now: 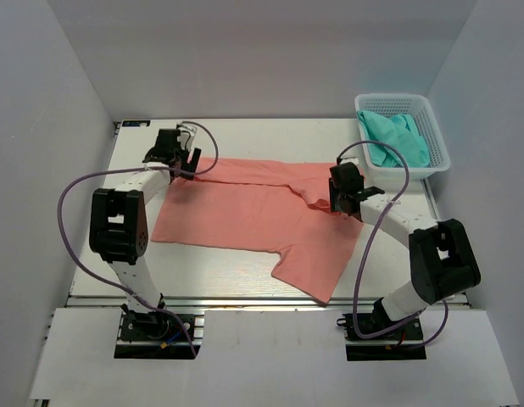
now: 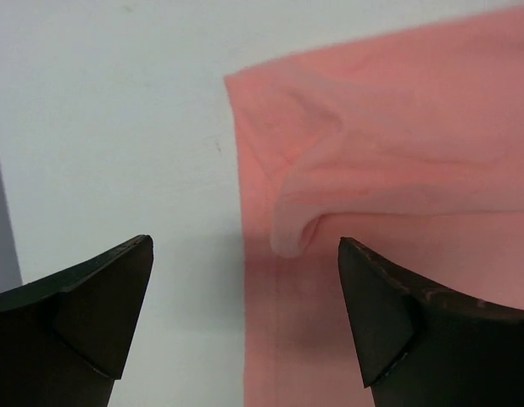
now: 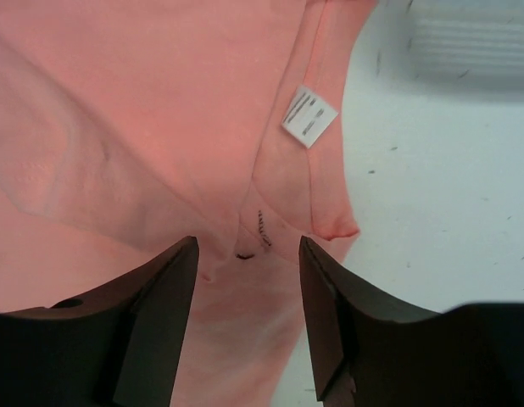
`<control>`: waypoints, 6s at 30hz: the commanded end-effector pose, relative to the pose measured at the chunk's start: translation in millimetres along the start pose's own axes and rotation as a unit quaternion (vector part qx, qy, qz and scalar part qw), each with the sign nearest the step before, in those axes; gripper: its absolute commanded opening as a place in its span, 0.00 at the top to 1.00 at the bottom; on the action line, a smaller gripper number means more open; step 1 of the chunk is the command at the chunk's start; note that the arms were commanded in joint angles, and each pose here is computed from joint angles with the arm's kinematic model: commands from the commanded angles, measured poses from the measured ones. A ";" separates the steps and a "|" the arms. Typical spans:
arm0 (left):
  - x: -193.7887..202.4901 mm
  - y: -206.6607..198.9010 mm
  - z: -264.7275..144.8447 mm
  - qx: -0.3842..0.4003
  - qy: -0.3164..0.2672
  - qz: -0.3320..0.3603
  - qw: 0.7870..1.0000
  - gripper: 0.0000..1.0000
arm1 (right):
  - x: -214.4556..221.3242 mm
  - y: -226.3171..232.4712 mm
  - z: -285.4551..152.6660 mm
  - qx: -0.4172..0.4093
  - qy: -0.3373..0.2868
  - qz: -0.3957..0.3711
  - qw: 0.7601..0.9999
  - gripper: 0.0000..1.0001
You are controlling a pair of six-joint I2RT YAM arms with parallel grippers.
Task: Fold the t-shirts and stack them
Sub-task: Fold the flattened tshirt in 1/3 of the way
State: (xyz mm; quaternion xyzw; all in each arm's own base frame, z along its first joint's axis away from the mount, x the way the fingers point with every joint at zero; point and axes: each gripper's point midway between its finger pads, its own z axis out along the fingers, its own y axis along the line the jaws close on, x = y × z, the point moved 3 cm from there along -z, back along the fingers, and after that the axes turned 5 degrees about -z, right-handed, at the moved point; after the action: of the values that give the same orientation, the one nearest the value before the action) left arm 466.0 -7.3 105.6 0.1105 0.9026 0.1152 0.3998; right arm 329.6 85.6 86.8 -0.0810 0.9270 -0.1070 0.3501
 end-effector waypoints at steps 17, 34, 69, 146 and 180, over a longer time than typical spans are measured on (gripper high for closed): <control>-28.3 -50.7 -62.5 0.173 -0.053 -0.244 0.953 0.00 | -80.9 139.6 -53.0 -0.335 -0.094 -0.107 0.932 0.36; 79.3 -72.1 -127.7 0.166 0.016 -0.308 0.937 0.00 | -56.0 101.3 48.5 -0.124 0.022 -0.015 0.992 0.41; 77.1 -74.7 -135.9 0.185 0.002 -0.303 0.935 0.00 | -78.4 107.7 15.6 -0.201 0.014 -0.056 0.978 0.92; 12.2 -66.2 31.8 0.112 0.071 -0.262 0.956 0.00 | -29.9 128.4 -0.2 -0.367 0.082 -0.021 0.926 0.33; 94.2 -66.3 -3.3 0.102 0.113 -0.329 0.932 0.00 | 11.9 92.6 62.7 -0.360 0.181 0.167 0.900 0.30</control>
State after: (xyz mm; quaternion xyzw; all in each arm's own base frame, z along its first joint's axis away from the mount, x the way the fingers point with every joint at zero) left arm 424.8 -34.2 46.4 -0.1510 0.9214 -0.0610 0.3529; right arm 352.0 193.9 53.9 -0.0747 0.9244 0.3398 0.1565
